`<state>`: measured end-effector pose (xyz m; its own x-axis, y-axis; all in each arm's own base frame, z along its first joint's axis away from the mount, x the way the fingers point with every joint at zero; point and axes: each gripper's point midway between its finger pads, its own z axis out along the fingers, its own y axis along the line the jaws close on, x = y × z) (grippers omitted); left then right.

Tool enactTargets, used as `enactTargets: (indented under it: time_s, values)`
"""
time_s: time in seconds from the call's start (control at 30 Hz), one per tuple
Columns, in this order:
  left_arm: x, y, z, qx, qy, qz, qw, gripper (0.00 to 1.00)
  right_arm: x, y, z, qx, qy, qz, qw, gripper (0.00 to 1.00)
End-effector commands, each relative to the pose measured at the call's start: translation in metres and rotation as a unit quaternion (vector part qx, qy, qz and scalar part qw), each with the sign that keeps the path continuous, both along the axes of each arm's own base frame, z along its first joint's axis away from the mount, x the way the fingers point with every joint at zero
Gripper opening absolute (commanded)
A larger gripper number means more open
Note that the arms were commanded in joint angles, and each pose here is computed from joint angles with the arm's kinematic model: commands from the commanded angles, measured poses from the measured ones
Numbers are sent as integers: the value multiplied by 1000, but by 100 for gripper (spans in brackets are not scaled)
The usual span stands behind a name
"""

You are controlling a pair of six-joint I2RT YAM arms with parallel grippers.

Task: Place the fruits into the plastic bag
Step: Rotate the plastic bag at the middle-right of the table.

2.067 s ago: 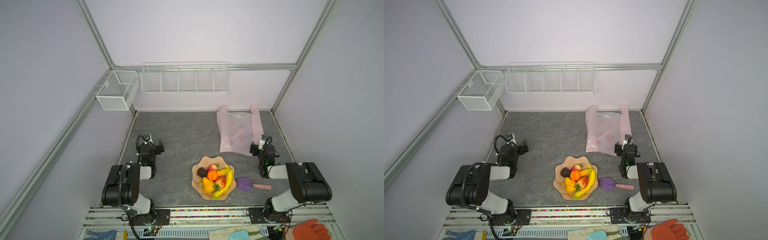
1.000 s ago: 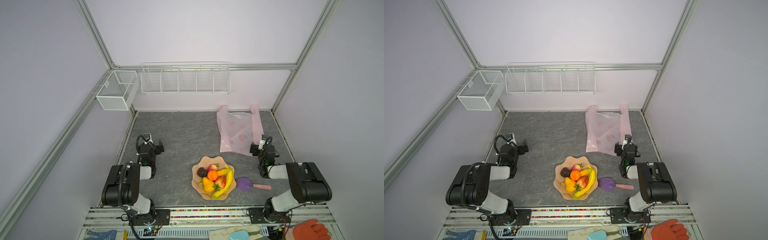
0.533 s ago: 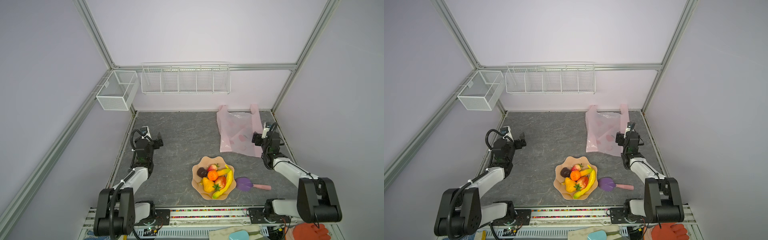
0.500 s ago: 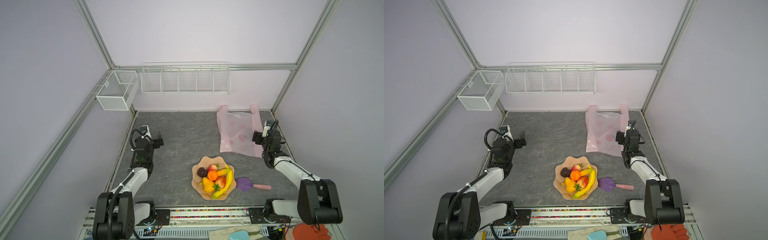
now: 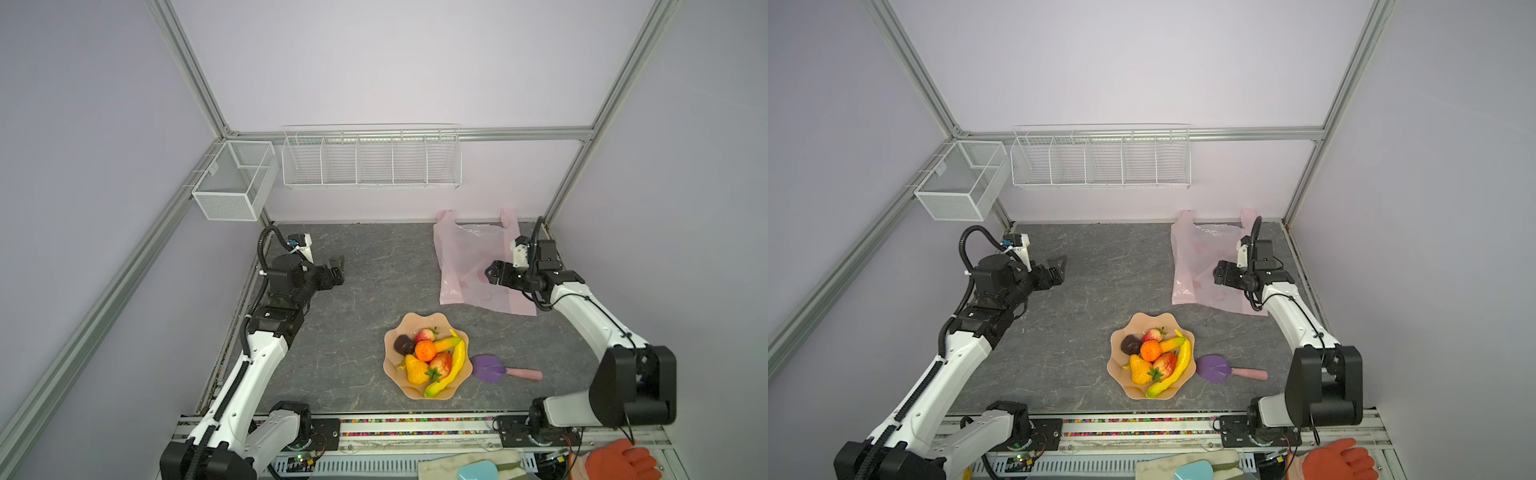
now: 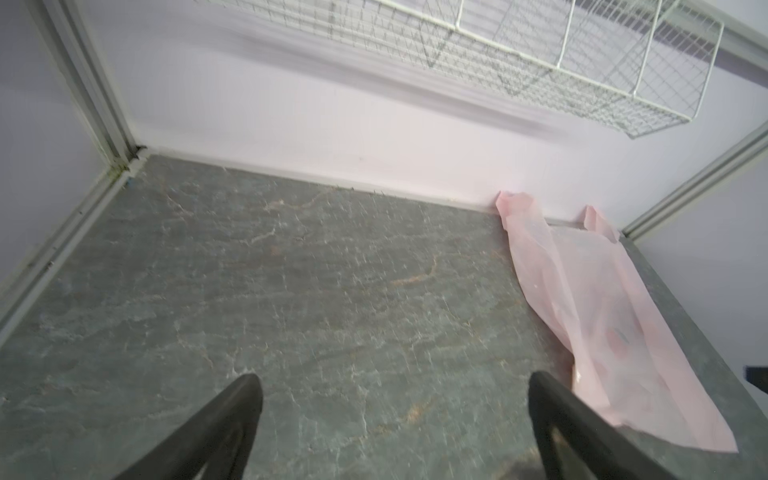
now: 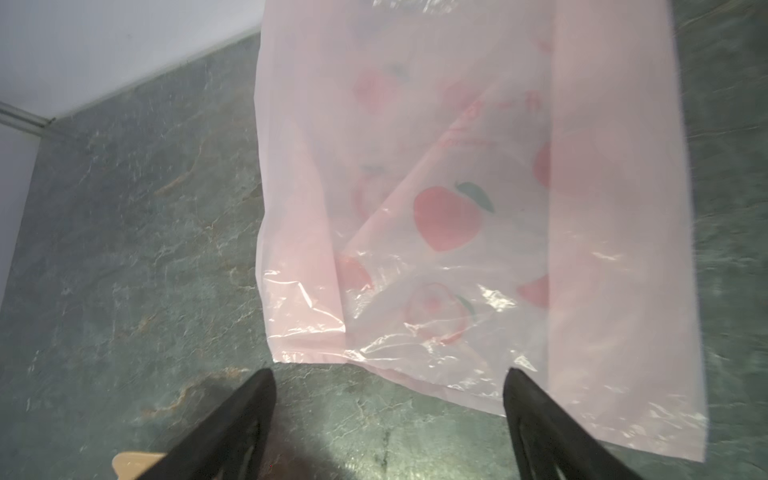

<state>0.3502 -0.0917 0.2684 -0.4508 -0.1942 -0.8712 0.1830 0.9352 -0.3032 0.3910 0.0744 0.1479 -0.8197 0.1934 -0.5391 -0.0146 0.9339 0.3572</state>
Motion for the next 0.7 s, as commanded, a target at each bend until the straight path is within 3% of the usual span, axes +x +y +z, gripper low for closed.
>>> enactTargets:
  time_s: [0.0,0.27,0.5,0.63,0.67]
  values:
    - [-23,-14,-29,-2,101,-35,994,99,-11,40,-22,15,81,70,994,88]
    - [-32,-33,-32,-4,123,-62,990,98,46,104,-45,-72,108,93,987,88]
    - [-36,-38,-30,1,130,-66,989,97,86,105,-84,-218,135,49,965,92]
    - [-35,-39,-23,-1,133,-67,989,97,105,102,-96,-282,127,35,950,100]
    - [-34,-40,-22,-3,134,-69,989,97,110,104,-96,-286,121,36,950,96]
